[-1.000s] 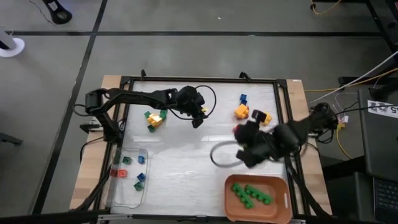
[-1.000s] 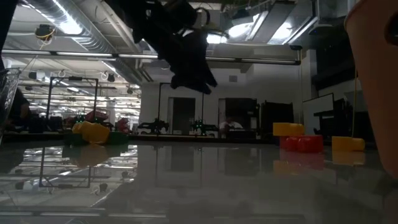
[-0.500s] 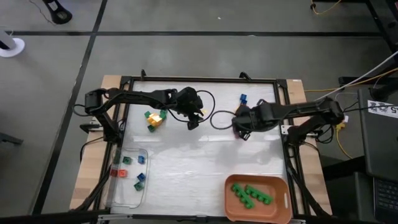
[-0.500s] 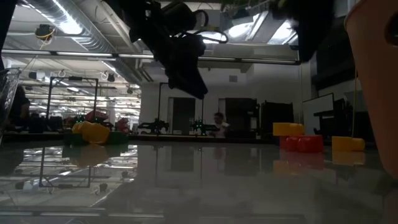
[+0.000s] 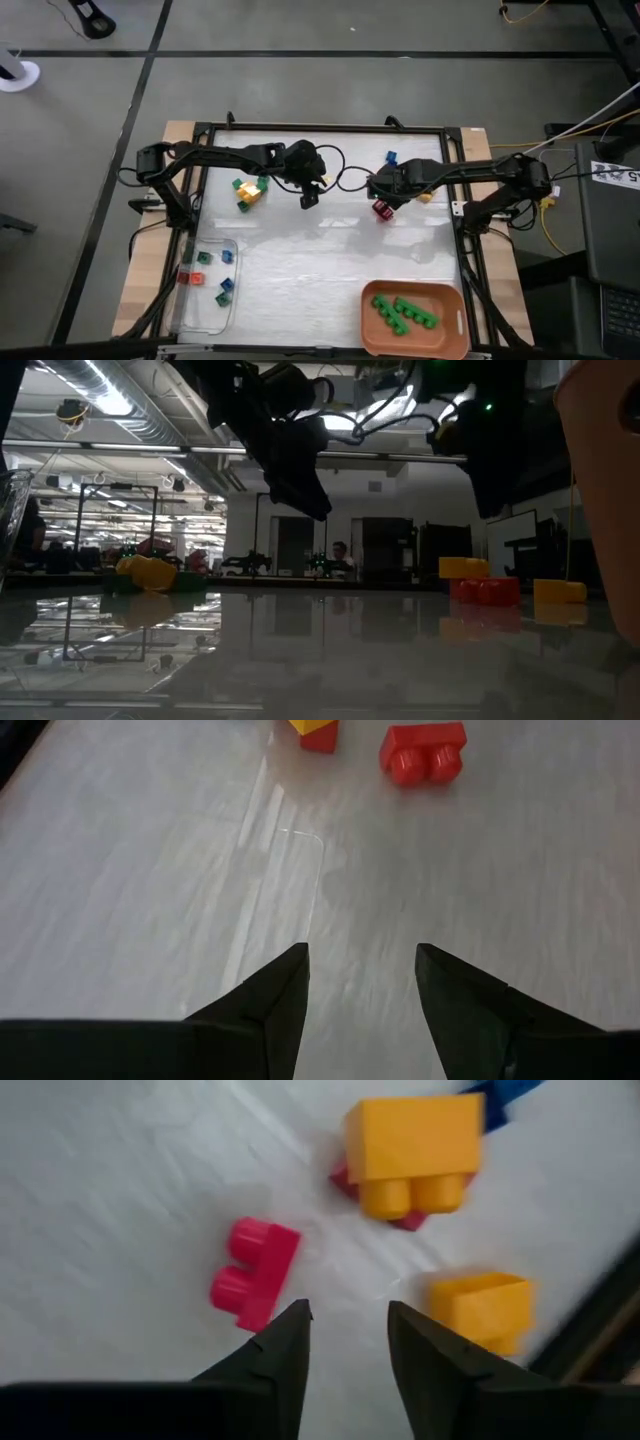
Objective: Sort blocks by size
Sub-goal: Put the big red game piece into the orange bin
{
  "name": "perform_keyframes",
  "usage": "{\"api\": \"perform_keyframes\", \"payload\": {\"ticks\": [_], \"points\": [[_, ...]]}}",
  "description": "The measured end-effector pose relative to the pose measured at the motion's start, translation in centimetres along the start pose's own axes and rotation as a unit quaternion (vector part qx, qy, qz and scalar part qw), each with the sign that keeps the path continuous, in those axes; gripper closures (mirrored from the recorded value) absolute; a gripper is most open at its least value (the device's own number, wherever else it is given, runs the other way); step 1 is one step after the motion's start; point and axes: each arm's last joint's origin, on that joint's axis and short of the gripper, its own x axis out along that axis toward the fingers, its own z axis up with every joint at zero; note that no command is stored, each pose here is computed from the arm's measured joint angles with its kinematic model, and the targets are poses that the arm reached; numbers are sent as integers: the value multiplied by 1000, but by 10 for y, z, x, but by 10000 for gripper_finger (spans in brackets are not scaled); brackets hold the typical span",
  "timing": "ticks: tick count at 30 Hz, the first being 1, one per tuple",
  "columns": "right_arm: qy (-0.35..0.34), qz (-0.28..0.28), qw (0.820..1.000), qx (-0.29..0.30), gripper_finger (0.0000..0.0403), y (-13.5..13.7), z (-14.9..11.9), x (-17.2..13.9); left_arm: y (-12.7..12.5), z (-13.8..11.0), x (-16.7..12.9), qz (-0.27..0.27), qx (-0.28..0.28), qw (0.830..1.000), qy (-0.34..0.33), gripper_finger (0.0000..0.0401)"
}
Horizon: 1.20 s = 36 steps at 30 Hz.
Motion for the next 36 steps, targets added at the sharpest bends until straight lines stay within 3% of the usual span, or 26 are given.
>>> {"api": "perform_keyframes", "payload": {"ticks": [4, 20, 29, 36], "points": [[25, 41, 998, 27, 267, -3, 4, 14, 0, 0, 0, 0, 0, 1000, 0, 231], [20, 79, 996, 43, 267, -4, -7, 65, 0, 0, 0, 0, 0, 1000, 0, 231], [16, 106, 993, 45, 267, -1, -9, 73, 0, 0, 0, 0, 0, 1000, 1, 231], [8, 95, 994, 46, 267, -2, -9, 73, 0, 0, 0, 0, 0, 1000, 1, 231]]}}
